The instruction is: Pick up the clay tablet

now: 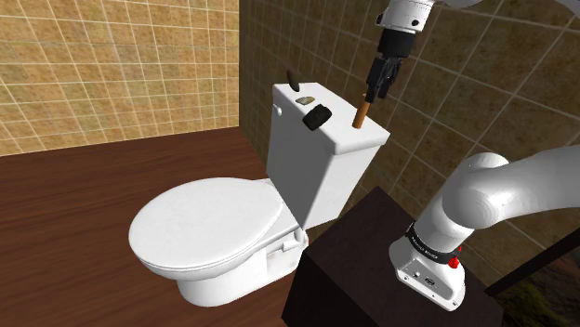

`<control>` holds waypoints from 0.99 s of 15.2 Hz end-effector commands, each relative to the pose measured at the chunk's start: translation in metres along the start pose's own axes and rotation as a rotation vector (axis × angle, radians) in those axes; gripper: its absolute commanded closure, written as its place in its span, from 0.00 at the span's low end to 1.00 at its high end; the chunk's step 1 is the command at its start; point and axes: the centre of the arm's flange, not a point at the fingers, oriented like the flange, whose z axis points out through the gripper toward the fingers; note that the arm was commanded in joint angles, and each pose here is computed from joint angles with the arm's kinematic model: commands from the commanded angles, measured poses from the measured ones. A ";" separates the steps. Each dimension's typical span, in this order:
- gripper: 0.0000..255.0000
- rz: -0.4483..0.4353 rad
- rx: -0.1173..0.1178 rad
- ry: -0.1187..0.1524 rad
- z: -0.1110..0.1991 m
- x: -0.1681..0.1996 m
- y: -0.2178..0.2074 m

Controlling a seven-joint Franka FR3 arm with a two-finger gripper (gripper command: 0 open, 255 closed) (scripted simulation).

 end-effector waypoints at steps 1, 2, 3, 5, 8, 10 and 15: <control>0.00 0.000 0.000 0.000 0.000 0.000 0.000; 0.00 0.017 0.031 0.017 0.005 0.008 0.010; 0.00 0.035 0.062 0.034 0.010 0.017 0.020; 0.00 0.070 0.125 0.068 0.022 0.033 0.040; 0.00 0.122 0.218 0.118 0.039 0.057 0.069; 0.00 0.157 0.280 0.152 0.052 0.073 0.088; 0.00 0.244 0.436 0.236 0.087 0.112 0.135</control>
